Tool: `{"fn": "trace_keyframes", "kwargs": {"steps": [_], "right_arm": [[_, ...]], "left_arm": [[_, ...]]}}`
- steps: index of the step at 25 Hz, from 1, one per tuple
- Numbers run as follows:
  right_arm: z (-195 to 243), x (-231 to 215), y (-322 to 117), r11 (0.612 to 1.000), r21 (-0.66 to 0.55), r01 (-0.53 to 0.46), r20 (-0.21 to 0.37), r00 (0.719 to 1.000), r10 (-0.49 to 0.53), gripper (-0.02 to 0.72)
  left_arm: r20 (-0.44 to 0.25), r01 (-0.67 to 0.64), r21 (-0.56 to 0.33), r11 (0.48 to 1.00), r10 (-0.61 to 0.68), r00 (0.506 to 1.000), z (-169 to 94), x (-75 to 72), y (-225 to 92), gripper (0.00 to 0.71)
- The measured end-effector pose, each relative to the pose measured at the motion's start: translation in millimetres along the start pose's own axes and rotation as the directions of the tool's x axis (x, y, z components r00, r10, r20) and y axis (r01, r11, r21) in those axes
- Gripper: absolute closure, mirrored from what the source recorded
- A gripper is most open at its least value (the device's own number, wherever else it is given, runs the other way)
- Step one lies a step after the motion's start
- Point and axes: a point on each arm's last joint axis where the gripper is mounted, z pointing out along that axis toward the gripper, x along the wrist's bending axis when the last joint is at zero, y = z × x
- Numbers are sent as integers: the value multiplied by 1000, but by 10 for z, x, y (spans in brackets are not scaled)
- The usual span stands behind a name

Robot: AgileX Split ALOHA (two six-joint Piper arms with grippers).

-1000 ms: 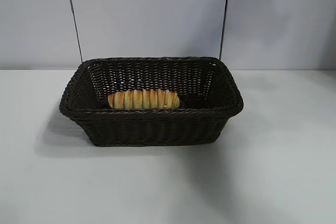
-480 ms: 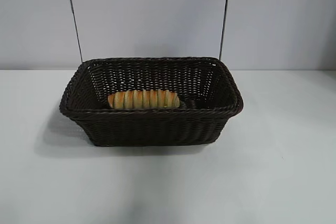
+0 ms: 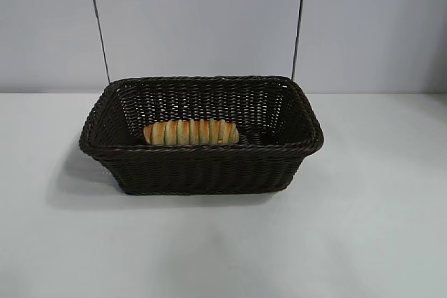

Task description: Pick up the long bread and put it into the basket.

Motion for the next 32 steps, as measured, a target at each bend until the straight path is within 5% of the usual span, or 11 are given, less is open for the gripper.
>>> {"fn": "trace_keyframes", "kwargs": {"steps": [5,15,32], "right_arm": [[104,-8,-411,1000,25,-2,0,1000,2,10],[610,-58,-904,966,259,9,11,1000,-12,59],[700,-69,-920,974,218,61,6,998,-64,62]], "left_arm": [[0,0,0,1000,0,1000,0,0,0,16],[0,0,0,1000,0,1000,0,0,0,16],[0,0,0,1000,0,1000,0,0,0,16]]}}
